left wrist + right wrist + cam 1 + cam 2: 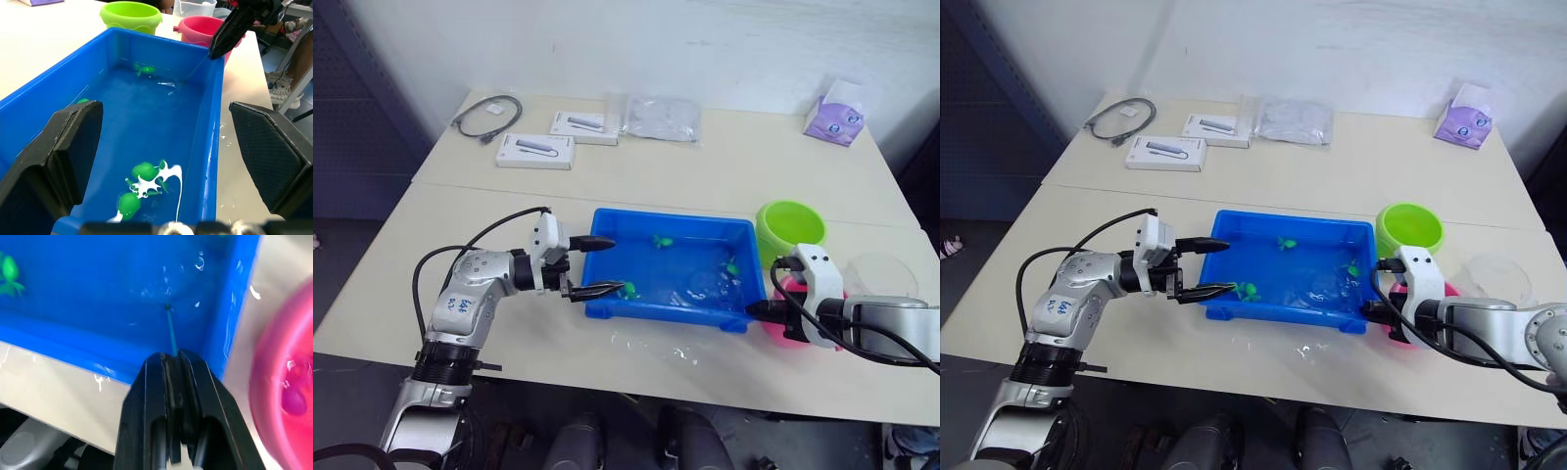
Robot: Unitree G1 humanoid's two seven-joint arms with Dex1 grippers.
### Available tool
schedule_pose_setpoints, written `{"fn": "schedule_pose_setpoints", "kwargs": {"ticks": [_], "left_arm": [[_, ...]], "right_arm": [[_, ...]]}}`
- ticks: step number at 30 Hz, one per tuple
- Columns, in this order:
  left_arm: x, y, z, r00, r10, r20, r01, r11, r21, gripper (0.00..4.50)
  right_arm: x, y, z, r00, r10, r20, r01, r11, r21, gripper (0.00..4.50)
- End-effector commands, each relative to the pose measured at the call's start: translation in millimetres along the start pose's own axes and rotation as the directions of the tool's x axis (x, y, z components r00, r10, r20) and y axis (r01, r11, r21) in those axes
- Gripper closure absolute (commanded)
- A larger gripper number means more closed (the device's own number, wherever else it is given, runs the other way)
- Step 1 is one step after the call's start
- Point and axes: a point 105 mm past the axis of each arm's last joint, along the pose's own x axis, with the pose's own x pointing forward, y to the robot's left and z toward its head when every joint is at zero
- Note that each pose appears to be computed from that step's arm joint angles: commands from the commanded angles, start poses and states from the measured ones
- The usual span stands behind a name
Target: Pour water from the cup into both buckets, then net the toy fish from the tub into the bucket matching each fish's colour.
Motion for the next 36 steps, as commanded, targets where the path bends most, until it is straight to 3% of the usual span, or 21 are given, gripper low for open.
{"fn": "schedule_pose_setpoints", "kwargs": {"ticks": [1, 6, 11, 17, 22, 27, 31, 36], "left_arm": [[0, 0, 7, 1.0, -0.003, 0.029, 0.002, 0.999, 0.033, 0.06], [2, -2, 6, 0.999, -0.007, 0.034, 0.006, 0.999, 0.032, 0.06], [2, -2, 5, 0.999, -0.005, 0.036, 0.004, 1.0, 0.031, 0.06], [-2, 0, 3, 1.0, 0.009, 0.03, -0.009, 1.0, 0.027, 0.06], [-6, 3, 0, 1.0, 0.018, 0.019, -0.018, 1.0, 0.024, 0.06], [-4, 6, 3, 1.0, 0.009, 0.027, -0.01, 1.0, 0.028, 0.06], [-4, 8, 4, 1.0, -0.004, 0.025, 0.003, 1.0, 0.028, 0.06], [0, 11, 12, 0.999, -0.018, 0.051, 0.016, 0.999, 0.032, 0.06]], "right_arm": [[-9, -1, 11, 0.998, -0.027, 0.052, 0.028, 1.0, -0.014, 4.5], [-13, -14, 20, 0.99, -0.117, 0.076, 0.117, 0.993, -0.004, 4.5], [-14, -9, 34, 0.981, -0.142, 0.133, 0.144, 0.99, -0.004, 4.5], [-10, 6, 26, 0.982, -0.104, 0.156, 0.112, 0.993, -0.042, 4.5], [-12, 6, 21, 0.96, -0.08, 0.268, 0.1, 0.993, -0.063, 4.5], [-27, 13, 17, 0.916, 0.046, 0.4, 0.01, 0.991, -0.137, 4.5], [-42, -2, 14, 0.885, 0.015, 0.466, 0.026, 0.996, -0.08, 4.5], [-56, -4, 9, 0.871, 0.06, 0.487, 0.018, 0.988, -0.154, 4.5]]}}
